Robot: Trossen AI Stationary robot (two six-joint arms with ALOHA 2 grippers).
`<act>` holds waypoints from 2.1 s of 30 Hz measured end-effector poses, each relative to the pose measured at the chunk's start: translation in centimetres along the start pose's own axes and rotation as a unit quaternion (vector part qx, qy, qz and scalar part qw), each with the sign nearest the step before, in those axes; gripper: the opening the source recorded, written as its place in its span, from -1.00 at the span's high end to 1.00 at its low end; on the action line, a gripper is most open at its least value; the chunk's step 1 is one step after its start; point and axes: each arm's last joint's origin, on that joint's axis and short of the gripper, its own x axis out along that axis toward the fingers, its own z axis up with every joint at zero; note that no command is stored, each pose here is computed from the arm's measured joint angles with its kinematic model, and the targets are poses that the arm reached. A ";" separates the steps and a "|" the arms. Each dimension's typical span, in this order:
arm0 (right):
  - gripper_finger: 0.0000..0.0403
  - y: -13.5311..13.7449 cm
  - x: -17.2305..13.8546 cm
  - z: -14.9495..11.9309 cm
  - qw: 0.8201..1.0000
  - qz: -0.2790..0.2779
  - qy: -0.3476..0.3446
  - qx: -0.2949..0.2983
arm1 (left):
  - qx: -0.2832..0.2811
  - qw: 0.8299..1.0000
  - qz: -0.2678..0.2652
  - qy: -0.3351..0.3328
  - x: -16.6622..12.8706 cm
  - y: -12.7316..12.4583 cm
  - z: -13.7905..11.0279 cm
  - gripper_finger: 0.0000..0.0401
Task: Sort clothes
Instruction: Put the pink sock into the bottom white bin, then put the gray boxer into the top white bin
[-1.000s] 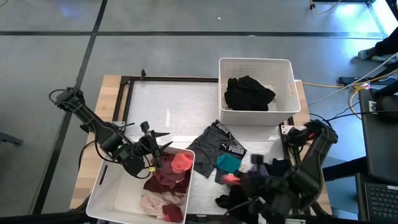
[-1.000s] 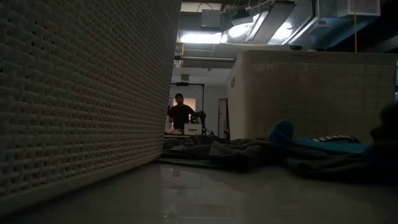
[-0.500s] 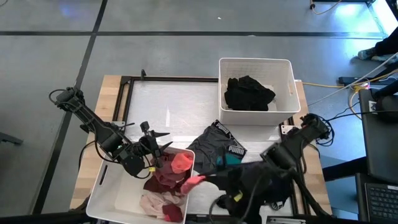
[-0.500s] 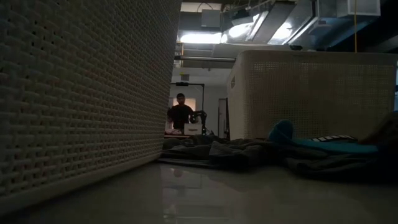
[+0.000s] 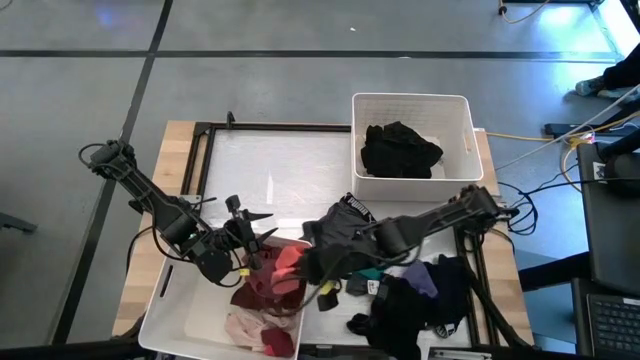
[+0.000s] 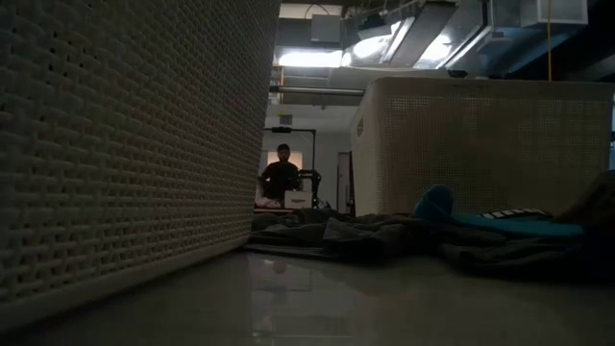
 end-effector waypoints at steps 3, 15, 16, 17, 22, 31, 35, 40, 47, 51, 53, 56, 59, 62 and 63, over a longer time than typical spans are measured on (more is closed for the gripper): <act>0.87 -0.4 1.6 -0.7 1.000 0.020 0.014 0.004 | 0.001 1.000 0.000 0.001 0.0 0.0 0.0 0.22; 0.13 -2.0 2.9 -1.7 0.999 -0.017 0.046 0.007 | -0.022 0.999 -0.037 0.018 0.6 -0.3 0.1 0.22; 0.09 -1.9 2.9 -1.8 0.999 -0.016 0.051 0.006 | -0.020 0.999 -0.046 0.021 0.8 -0.5 0.1 0.22; 0.05 -1.9 2.8 -1.9 0.998 -0.016 0.060 0.004 | -0.014 0.998 -0.052 0.021 0.9 -0.8 0.1 0.22; -0.02 -0.5 0.6 -2.1 0.993 0.002 0.116 0.003 | 0.017 0.997 -0.070 -0.020 1.5 -2.4 1.0 0.22; -0.03 3.0 -7.1 -3.5 0.971 -0.067 0.227 0.009 | 0.026 0.987 -0.143 -0.074 2.9 -3.9 2.5 0.22; -0.03 4.7 -9.4 -5.1 0.967 -0.093 0.238 0.014 | 0.009 0.983 -0.158 -0.096 4.6 -4.0 3.1 0.22; -0.03 6.2 -11.9 -8.9 0.960 -0.156 0.231 0.020 | -0.020 0.978 -0.177 -0.110 6.3 -2.6 4.7 0.22; -0.03 7.3 -14.3 -17.3 0.966 -0.206 0.141 0.071 | -0.012 0.985 -0.143 -0.093 7.8 -0.5 7.7 0.22; -0.03 7.4 -14.6 -22.4 0.966 -0.232 0.072 0.092 | 0.001 0.989 -0.135 -0.066 9.6 -0.4 9.3 0.22; -0.03 7.4 -14.4 -24.5 0.963 -0.249 0.033 0.100 | 0.009 0.990 -0.129 -0.050 10.7 -0.7 10.0 0.22; -0.03 7.4 -14.1 -27.0 0.955 -0.274 -0.018 0.109 | 0.024 0.993 -0.117 -0.020 12.5 -1.1 11.1 0.22; -0.03 7.4 -13.7 -28.6 0.950 -0.287 -0.050 0.113 | 0.037 0.993 -0.109 0.011 14.5 -1.6 12.2 0.22; -0.03 7.3 -13.3 -29.7 0.945 -0.296 -0.072 0.119 | 0.040 0.993 -0.105 0.047 16.4 -2.3 12.3 0.22; -0.03 7.2 -13.2 -30.1 0.943 -0.301 -0.078 0.119 | 0.042 0.992 -0.103 0.057 17.1 -2.5 12.2 0.22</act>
